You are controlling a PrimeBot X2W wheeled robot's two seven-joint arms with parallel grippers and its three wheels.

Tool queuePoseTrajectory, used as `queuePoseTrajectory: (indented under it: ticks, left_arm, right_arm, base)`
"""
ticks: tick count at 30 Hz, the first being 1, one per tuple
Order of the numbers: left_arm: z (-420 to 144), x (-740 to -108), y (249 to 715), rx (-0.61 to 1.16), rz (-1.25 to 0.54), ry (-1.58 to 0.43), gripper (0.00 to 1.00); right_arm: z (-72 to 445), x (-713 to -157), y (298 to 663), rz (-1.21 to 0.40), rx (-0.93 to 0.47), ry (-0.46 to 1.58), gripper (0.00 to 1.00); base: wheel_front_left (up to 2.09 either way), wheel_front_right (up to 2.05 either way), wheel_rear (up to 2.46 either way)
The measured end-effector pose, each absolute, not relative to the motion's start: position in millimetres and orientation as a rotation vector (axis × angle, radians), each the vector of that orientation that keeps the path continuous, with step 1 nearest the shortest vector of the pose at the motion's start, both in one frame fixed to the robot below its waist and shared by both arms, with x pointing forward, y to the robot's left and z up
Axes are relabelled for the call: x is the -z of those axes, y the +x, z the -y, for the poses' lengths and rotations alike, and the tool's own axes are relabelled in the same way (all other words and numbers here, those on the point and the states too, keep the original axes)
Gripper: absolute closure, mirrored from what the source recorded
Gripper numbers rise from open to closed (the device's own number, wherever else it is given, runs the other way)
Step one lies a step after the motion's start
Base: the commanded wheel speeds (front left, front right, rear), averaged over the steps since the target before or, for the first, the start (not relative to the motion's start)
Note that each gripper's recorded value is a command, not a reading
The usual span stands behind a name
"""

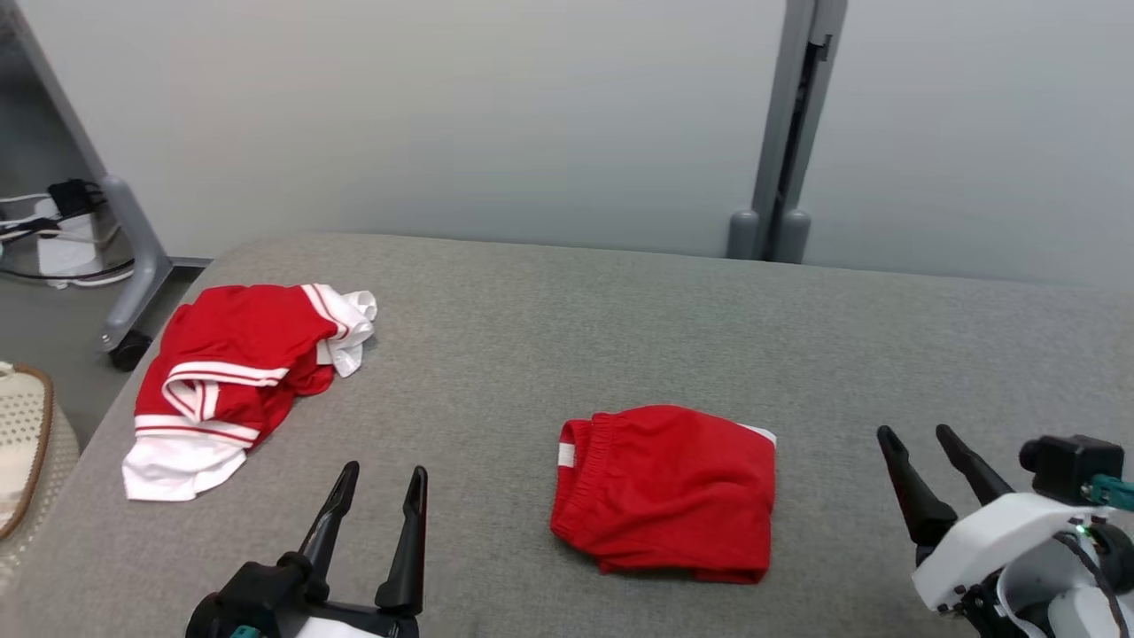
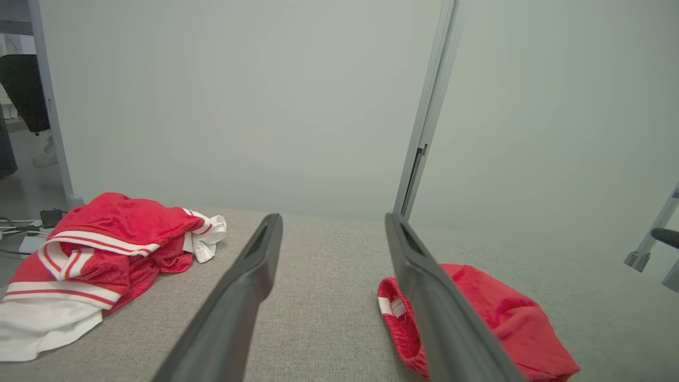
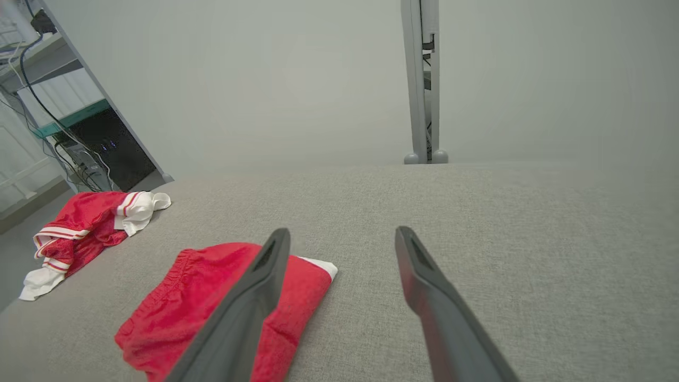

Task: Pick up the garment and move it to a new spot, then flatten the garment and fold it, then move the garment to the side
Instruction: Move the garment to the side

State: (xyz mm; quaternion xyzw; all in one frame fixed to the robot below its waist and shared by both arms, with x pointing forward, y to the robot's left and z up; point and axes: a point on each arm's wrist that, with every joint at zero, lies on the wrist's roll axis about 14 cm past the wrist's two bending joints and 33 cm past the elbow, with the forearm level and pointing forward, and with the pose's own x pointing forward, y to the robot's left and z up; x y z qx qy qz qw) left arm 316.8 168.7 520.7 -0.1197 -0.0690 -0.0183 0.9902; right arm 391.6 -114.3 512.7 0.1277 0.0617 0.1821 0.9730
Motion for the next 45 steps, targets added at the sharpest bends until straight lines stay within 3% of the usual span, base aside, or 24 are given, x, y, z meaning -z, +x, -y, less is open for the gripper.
queuePoseTrajectory:
  ticks: [11, 23, 30, 31, 33, 34, 45]
  left_arm:
    - [-204, -518, 290, -0.089, 0.153, -0.245, 0.0]
    - [-221, -511, 271, -0.167, 0.14, -0.247, 0.0]
    - [-224, -506, 267, -0.184, 0.123, -0.247, 0.0]
    - [-224, -505, 267, -0.183, 0.122, -0.248, 0.0]
    - [-223, -505, 268, -0.182, 0.122, -0.254, 0.0]
    - [-223, -505, 268, -0.181, 0.123, -0.254, 0.0]
    - [-203, -509, 283, -0.098, 0.125, -0.254, 0.0]
  right_arm:
    - [49, -448, 412, -0.522, -0.515, 0.248, 0.0]
    - [30, -383, 401, -0.9, -0.499, 0.273, 0.0]
    - [18, -377, 401, -0.97, -0.515, 0.278, 0.0]
    - [17, -377, 401, -0.969, -0.518, 0.279, 0.4]
    - [17, -378, 402, -0.964, -0.52, 0.275, 0.88]
    - [17, -378, 401, -0.961, -0.52, 0.273, 1.0]
    - [32, -401, 415, -0.826, -0.512, 0.256, 1.0]
  base:
    - [0.0, 0.0, 0.0]
    - [0.0, 0.0, 0.0]
    - [0.0, 0.0, 0.0]
    - [0.0, 0.0, 0.0]
    - [0.0, 0.0, 0.0]
    - [0.0, 0.0, 0.0]
    - [0.0, 0.0, 0.0]
